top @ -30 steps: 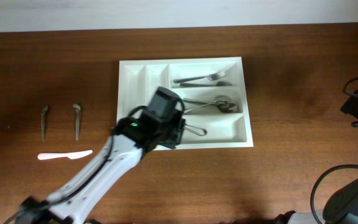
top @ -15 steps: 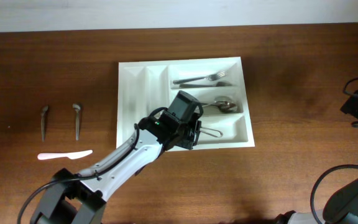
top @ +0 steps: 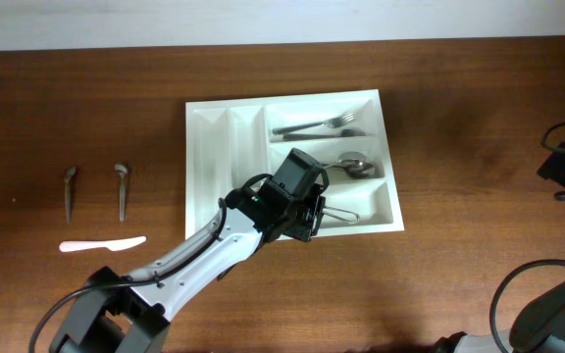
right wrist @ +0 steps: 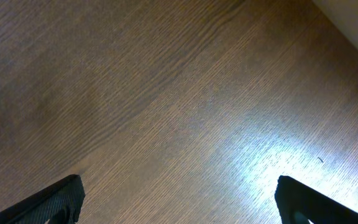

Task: Pack container
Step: 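Carry the tongs with the left gripper into the bottom long compartment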

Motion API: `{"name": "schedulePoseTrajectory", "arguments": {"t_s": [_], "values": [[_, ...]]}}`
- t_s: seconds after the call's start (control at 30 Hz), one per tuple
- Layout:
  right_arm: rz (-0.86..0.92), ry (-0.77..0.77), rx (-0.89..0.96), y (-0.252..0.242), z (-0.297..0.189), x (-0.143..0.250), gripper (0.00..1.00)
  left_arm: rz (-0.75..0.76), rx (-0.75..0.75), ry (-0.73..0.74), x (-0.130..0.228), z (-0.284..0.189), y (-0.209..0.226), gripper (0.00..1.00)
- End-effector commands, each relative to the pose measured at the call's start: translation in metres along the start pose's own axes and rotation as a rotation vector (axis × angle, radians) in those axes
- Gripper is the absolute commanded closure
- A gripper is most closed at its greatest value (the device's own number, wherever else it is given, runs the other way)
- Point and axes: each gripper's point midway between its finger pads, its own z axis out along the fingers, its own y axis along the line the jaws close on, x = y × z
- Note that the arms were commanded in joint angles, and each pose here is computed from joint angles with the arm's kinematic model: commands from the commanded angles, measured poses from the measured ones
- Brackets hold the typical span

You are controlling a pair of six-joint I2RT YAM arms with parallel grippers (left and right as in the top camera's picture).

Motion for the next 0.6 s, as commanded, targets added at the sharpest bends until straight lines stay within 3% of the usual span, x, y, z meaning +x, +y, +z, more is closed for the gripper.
{"name": "schedulePoseTrajectory", "arguments": {"t_s": [0.0,0.57], "values": [[0.005,-0.005,0.018,-0.005,0.0,-0.001,0.01,0.012,0.043,0.019,0.009,-0.013,-0.011,0.98],[0.005,-0.005,0.018,-0.005,0.0,-0.001,0.01,0.054,0.014,0.085,0.041,-0.014,0.003,0.98]]}}
